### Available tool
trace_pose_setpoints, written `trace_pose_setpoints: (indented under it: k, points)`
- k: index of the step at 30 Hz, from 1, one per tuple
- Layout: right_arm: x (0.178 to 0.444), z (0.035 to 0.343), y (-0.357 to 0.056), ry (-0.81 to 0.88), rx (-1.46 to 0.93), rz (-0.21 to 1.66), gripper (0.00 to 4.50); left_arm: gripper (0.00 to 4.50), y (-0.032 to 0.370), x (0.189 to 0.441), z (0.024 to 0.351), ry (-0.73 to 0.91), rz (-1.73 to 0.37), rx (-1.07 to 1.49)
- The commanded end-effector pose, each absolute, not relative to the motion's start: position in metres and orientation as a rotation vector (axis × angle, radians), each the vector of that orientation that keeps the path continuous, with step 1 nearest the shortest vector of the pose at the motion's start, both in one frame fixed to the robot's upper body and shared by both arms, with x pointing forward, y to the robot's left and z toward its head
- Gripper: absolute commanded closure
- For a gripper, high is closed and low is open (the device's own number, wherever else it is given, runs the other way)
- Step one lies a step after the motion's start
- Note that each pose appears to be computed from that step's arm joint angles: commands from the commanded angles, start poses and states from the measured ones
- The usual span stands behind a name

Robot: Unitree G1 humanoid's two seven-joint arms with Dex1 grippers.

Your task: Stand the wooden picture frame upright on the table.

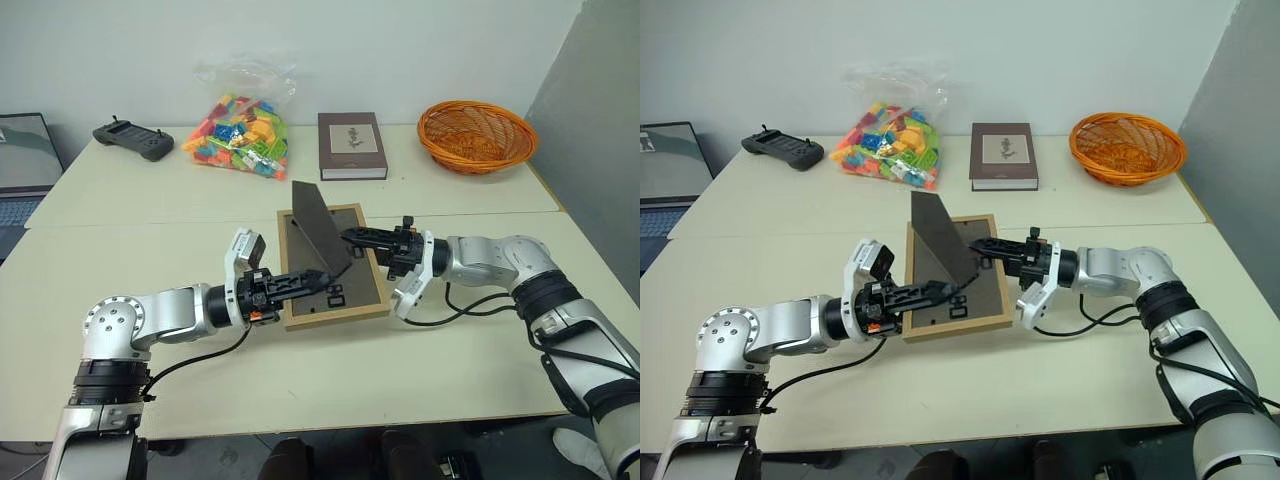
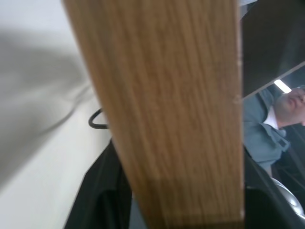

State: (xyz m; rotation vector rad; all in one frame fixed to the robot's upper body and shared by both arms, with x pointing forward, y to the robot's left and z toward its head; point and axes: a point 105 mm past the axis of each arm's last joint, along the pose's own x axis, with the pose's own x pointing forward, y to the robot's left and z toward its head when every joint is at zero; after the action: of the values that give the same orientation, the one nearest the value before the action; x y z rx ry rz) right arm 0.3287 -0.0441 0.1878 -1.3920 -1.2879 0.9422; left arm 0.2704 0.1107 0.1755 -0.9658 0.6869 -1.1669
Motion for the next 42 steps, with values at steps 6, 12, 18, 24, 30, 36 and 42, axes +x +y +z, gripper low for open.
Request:
trace_pose_setpoints:
  k: [6,12,18,24,30,36,42]
  points:
    - [0.342,0.198,-0.076,-1.094,-1.229,0.902,3.20,0.35,0.156,0.296,0.212,0.453,-0.935,-0.804]
    - [0.376,0.191,-0.075,-0.458,-0.682,1.053,3.20,0.00,0.184,0.313,0.200,0.285,-0.569,-0.093]
    - [0.362,0.196,-0.053,0.016,-0.122,1.370,3.20,0.00,0.179,0.305,0.203,0.049,-0.550,0.153]
    - [0.366,0.184,-0.040,0.128,-0.025,1.424,3.20,0.00,0.162,0.294,0.197,-0.011,-0.605,0.157]
    - [0.371,0.154,-0.034,0.220,-0.010,1.414,3.20,0.00,0.150,0.288,0.185,-0.015,-0.623,0.171]
    - [0.376,0.139,-0.036,0.265,-0.017,1.381,3.20,0.00,0.152,0.287,0.172,0.015,-0.618,0.159]
    - [0.374,0.128,-0.040,0.265,-0.085,1.382,2.15,0.00,0.154,0.294,0.172,0.005,-0.603,0.174]
